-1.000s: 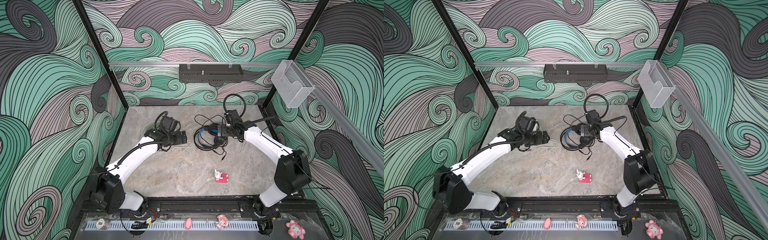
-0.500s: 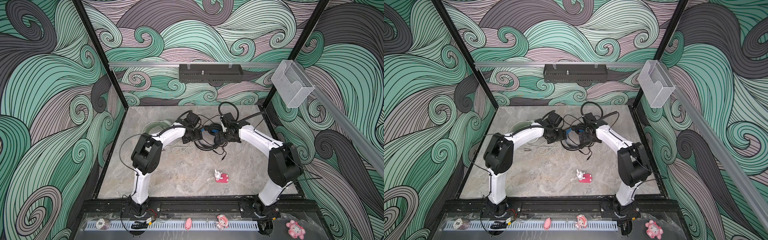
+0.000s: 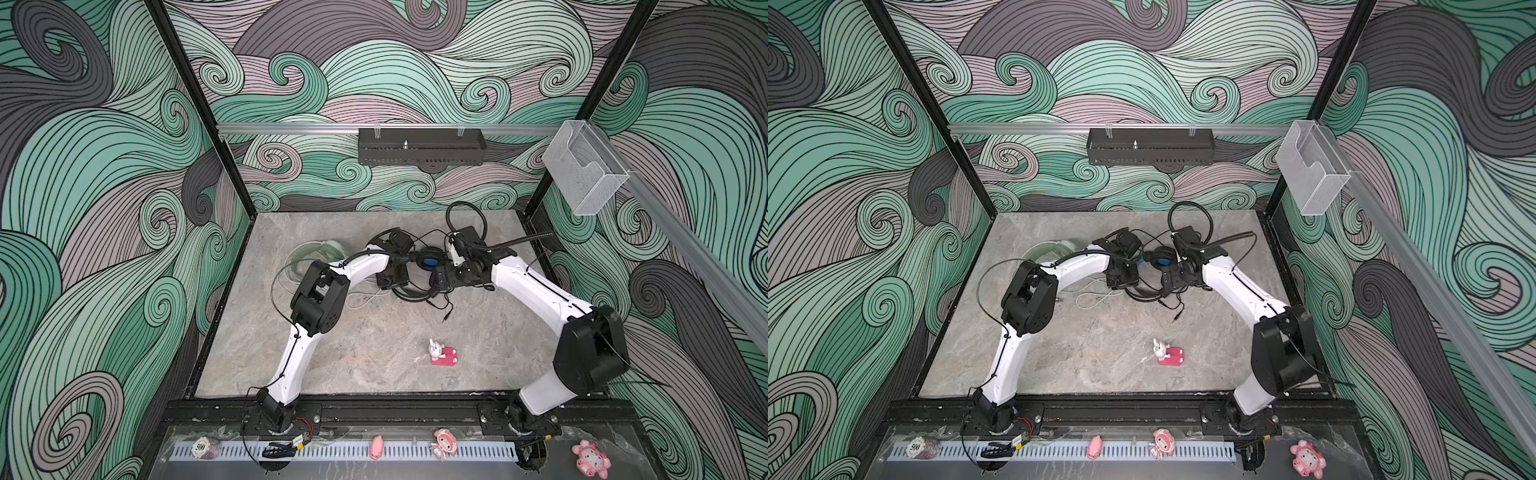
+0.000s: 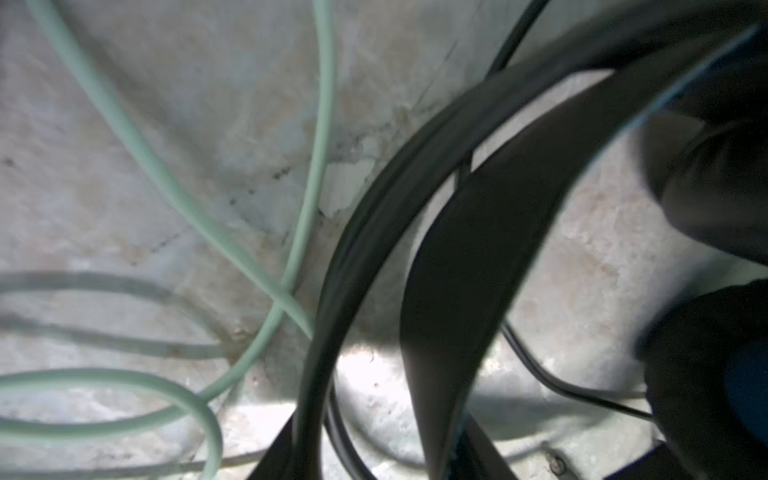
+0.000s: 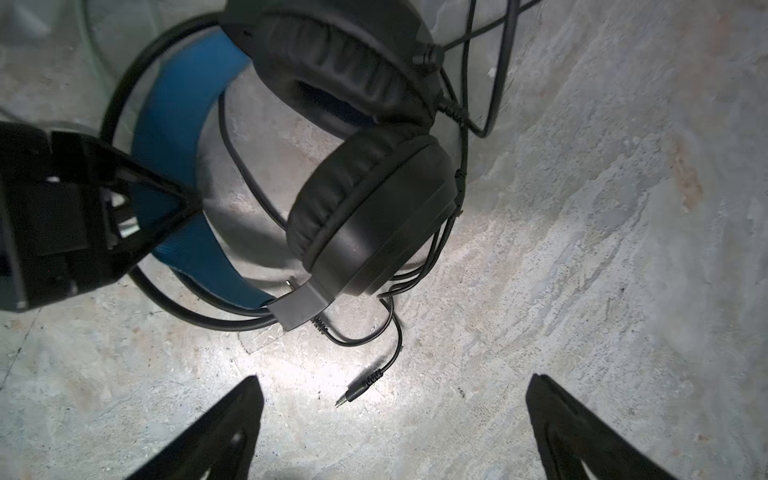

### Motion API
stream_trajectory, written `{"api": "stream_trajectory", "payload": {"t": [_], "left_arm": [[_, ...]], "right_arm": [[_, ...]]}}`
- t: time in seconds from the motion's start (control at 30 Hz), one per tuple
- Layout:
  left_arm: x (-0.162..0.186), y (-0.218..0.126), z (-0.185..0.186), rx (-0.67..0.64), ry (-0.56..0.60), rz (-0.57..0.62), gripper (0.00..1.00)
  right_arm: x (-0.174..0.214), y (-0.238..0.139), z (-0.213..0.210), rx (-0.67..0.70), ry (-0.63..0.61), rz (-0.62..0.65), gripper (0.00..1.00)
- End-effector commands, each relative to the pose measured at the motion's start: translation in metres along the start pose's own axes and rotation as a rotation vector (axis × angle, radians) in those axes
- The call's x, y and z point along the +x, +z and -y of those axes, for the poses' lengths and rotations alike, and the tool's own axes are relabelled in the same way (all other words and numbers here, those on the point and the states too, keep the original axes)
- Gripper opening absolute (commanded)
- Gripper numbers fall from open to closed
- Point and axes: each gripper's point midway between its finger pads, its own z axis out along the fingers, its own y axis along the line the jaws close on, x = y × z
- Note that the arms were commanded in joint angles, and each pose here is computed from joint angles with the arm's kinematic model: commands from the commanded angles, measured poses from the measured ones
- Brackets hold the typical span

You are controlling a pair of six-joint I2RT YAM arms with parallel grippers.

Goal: Wrap the headphones
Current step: 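Grasp the black headset headband with the left gripper while the right gripper hovers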

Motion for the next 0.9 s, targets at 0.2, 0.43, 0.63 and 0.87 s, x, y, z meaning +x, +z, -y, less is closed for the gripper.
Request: {"api": "stream_trajectory", "payload": {"t": [0.2, 0.43, 0.63, 0.87], "left_arm": [[0.016, -0.024, -0.004, -0.039, 0.129, 0.013, 0.17], [0.028, -0.045, -0.005, -0.110, 0.252, 0.061, 0.12], [0.040, -0.066, 0.002, -0.115, 0.333, 0.077, 0.12], [0.074, -0.042, -0.022, -0.131, 0.277, -0.019, 0.17]], "right_arm": [[0.012, -0.030, 0.004, -0.011, 0.008, 0.021, 1.00], [0.010, -0.042, 0.007, -0.005, 0.008, 0.047, 1.00], [0.009, -0.046, 0.007, -0.004, 0.010, 0.057, 1.00], [0.008, -0.047, 0.004, -0.024, 0.019, 0.052, 1.00]]}}
